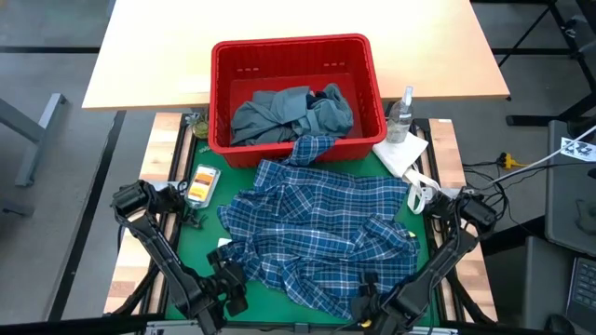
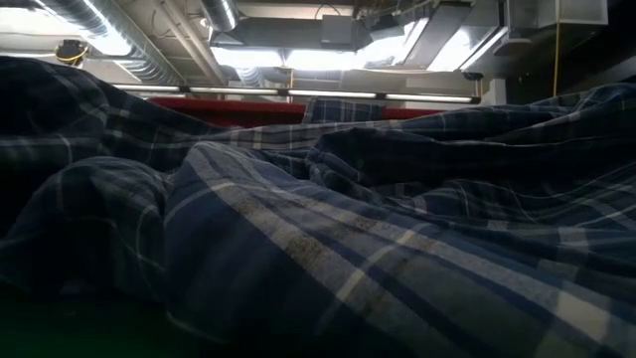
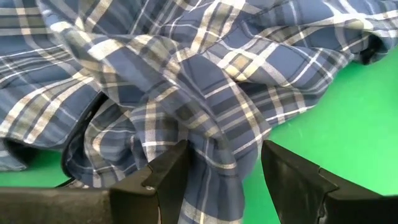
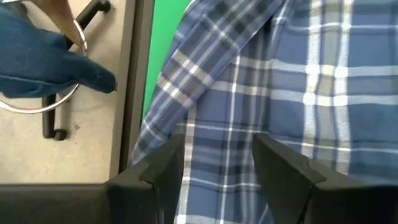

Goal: Fold Laundry from Bin
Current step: Fold the blue shirt

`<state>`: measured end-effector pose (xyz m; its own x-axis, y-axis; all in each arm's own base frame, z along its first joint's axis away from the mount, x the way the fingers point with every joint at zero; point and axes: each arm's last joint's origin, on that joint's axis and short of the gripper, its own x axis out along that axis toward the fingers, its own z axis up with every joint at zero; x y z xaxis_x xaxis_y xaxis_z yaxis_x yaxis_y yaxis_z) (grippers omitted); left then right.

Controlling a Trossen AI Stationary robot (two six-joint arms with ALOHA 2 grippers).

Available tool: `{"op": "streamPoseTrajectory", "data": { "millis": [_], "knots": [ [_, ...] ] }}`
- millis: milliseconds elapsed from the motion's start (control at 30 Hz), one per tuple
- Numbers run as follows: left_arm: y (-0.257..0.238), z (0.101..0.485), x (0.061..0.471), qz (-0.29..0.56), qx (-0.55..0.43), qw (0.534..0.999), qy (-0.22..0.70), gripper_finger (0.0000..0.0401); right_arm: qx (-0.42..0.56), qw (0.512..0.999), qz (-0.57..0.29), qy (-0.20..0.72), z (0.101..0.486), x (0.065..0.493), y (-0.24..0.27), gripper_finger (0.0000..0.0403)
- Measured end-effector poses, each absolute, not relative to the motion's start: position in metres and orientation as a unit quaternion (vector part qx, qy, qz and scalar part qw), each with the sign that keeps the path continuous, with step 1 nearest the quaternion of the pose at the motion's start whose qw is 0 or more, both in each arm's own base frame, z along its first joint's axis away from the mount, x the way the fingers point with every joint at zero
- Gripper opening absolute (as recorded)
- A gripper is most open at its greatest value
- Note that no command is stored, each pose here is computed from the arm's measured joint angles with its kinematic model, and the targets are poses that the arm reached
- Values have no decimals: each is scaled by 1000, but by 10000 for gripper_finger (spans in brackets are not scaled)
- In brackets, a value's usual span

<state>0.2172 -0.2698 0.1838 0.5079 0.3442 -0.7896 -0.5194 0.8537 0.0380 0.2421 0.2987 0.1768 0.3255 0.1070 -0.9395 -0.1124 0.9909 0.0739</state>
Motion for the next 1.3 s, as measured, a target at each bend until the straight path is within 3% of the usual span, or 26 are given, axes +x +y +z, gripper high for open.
{"op": "streamPoseTrajectory", "data": {
  "millis": [333,433,633,767,1133,1300],
  "knots": [
    [-271,184,218,241,-101,861,436,178,-14,816,53,576,176,242,296,191],
    [-272,183,216,227,-88,855,458,136,-29,806,42,589,170,240,294,191],
    [-276,182,211,201,-61,851,482,13,-40,785,35,618,149,241,297,191],
    [-278,182,205,173,-21,843,509,5,-23,764,28,644,139,240,299,191],
    [-289,179,167,78,48,747,658,1,-16,724,24,689,140,234,294,191],
    [-296,179,154,57,54,730,679,1,-18,718,23,695,140,232,293,191]
  ]
}}
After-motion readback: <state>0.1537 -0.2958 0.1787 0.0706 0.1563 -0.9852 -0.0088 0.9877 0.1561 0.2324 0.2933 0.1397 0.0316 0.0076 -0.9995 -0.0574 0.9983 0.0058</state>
